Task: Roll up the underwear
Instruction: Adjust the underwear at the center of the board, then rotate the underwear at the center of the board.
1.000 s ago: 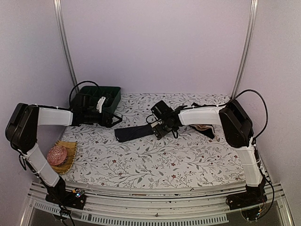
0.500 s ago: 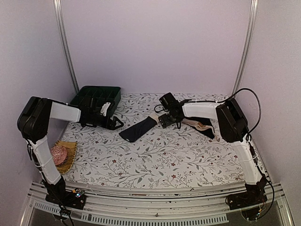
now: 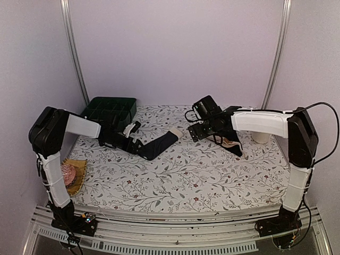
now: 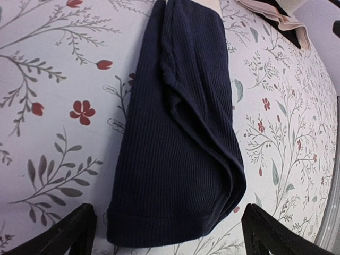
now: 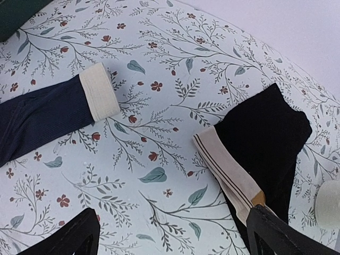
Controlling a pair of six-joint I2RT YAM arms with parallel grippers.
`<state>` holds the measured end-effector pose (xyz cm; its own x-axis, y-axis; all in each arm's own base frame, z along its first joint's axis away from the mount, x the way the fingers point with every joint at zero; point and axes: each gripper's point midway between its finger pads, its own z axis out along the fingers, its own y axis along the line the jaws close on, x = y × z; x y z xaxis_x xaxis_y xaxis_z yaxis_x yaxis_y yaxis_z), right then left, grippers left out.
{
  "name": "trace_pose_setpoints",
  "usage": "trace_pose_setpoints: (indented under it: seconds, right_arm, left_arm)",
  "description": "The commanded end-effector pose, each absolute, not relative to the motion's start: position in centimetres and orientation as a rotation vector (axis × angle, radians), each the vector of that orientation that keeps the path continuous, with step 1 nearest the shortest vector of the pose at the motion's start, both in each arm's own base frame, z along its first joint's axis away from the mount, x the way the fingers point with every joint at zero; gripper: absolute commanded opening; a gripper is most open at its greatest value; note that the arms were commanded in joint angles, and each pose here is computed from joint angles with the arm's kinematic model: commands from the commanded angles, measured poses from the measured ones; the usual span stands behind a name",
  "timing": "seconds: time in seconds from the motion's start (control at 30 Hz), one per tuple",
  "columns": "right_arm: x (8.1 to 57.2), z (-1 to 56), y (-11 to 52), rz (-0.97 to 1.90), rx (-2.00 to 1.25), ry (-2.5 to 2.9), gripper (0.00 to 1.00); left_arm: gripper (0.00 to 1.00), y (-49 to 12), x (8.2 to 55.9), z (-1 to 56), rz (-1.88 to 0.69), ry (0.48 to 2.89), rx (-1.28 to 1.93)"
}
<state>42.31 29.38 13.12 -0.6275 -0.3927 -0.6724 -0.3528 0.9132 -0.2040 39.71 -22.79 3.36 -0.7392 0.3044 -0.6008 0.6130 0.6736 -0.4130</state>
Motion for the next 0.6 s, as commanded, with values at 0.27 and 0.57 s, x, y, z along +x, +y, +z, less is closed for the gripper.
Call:
trace_pose_setpoints:
  seconds: [0.27, 0.57]
  right_arm:
    - [36.4, 16.1, 28.9, 0.043, -0.488, 2.217, 0.99]
    - [35.9, 16.1, 28.5, 0.052, -0.499, 2.204, 0.99]
  left_arm:
    - [0.98, -25.5, 36.3, 0.8, -0.917, 2.469, 0.864]
    - [0.98, -31.0, 28.2, 0.0, -1.13, 2.4, 1.219]
